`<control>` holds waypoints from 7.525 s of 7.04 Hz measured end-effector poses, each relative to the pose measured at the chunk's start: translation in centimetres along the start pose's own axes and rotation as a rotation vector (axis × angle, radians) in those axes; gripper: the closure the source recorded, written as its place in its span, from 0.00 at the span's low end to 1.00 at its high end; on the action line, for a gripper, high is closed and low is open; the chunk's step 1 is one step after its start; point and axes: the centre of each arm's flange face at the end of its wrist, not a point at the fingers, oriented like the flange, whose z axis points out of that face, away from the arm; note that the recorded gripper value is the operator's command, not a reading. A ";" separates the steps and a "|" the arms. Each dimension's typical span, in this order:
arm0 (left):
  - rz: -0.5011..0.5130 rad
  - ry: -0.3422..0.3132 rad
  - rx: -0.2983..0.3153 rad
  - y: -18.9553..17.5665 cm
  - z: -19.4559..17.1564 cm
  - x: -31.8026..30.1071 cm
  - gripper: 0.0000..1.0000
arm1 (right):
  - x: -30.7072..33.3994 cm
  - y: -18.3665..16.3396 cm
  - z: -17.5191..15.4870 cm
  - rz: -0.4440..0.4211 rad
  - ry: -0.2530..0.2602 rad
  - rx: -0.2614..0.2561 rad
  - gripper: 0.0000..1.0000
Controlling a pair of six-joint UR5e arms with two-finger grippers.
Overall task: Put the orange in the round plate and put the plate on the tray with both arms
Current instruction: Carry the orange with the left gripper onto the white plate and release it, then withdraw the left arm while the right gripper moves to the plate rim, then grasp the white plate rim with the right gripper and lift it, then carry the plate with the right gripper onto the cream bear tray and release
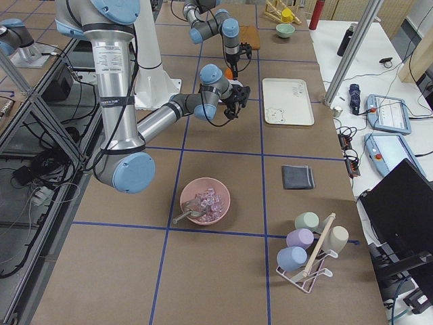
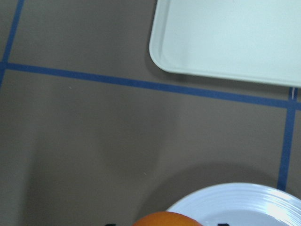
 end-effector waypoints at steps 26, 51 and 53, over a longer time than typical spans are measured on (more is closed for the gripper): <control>0.291 0.149 -0.084 -26.9 -4.0 -74.7 0.01 | -6.3 29.4 11.9 0.466 -0.137 0.122 0.68; 0.250 0.141 -0.104 -19.2 -3.5 -77.8 0.01 | -14.1 19.0 10.8 0.668 -0.510 0.288 1.00; 0.247 0.139 -0.102 -17.1 -3.9 -78.2 0.01 | -14.7 14.2 13.3 0.671 -0.503 0.383 1.00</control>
